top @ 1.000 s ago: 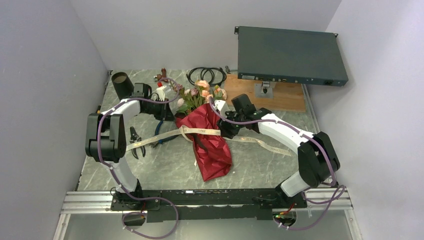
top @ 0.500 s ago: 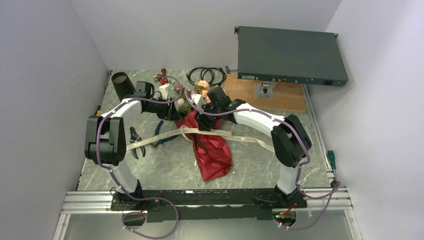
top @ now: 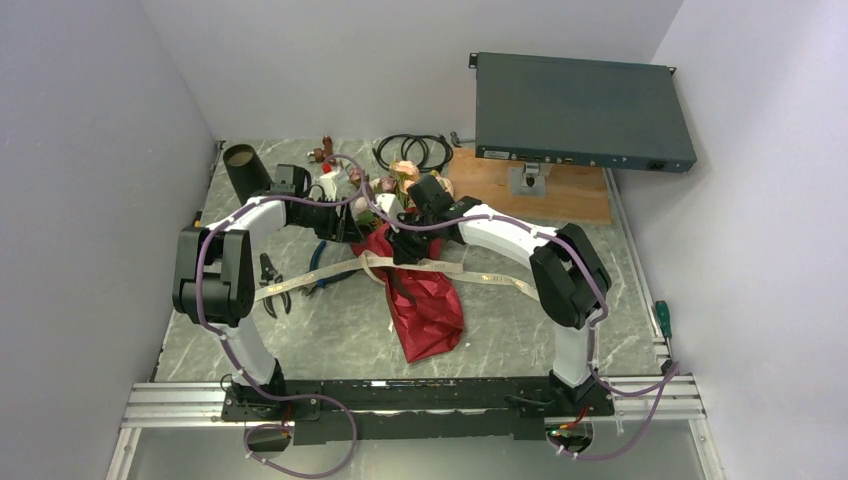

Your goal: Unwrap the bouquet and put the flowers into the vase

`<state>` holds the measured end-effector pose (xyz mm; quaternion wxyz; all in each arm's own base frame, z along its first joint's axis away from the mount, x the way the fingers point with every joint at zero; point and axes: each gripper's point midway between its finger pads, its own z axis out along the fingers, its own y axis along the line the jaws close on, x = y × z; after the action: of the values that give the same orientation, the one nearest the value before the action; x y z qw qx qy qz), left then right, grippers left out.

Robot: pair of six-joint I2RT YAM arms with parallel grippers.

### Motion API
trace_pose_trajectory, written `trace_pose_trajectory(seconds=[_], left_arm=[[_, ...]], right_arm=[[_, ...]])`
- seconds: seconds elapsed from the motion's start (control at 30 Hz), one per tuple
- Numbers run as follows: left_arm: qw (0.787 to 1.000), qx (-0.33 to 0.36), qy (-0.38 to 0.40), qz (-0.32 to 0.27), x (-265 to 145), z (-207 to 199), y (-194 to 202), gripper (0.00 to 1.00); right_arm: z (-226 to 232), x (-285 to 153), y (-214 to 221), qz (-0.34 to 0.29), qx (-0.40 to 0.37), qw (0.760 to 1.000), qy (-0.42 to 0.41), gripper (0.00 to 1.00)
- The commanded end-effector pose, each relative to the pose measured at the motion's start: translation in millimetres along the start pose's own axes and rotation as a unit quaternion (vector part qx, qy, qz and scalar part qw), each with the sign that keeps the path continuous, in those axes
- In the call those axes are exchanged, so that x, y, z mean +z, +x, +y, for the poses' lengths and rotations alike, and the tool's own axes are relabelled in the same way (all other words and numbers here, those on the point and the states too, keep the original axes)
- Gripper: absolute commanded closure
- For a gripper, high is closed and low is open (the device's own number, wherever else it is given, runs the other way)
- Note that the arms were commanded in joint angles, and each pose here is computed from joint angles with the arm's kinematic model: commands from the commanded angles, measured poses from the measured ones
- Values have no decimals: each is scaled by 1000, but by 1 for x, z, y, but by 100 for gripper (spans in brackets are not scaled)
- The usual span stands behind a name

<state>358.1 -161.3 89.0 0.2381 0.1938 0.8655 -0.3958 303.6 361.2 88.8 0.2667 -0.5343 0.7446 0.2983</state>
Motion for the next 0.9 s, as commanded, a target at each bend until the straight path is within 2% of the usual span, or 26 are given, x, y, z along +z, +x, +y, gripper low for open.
trace_pose_trajectory(seconds=[0.0,0.17,0.2,0.23,0.3,0.6,0.87], left_arm=[[1000,14,1,-13,-2,-2,-15,39],[1000,19,2,-14,-3,-3,-16,38],[1000,19,1,-13,-3,-2,-15,39],[1000,19,2,-13,-3,-2,-15,39],[1000,19,1,-13,-3,-3,-15,40],[1000,24,-1,-11,-5,-3,-12,41],[999,44,1,-17,-10,-9,-13,45]], right_arm=[[-3,-3,-12,-7,-27,1000,-1,76],[-8,-4,-10,2,-36,999,11,74],[-8,-4,-10,3,-37,999,10,80],[-7,-5,-11,2,-38,999,9,92],[-6,-9,-16,-5,-40,999,13,100],[-3,-52,-35,-40,-42,997,44,100],[-7,-101,11,-23,8,997,74,100]])
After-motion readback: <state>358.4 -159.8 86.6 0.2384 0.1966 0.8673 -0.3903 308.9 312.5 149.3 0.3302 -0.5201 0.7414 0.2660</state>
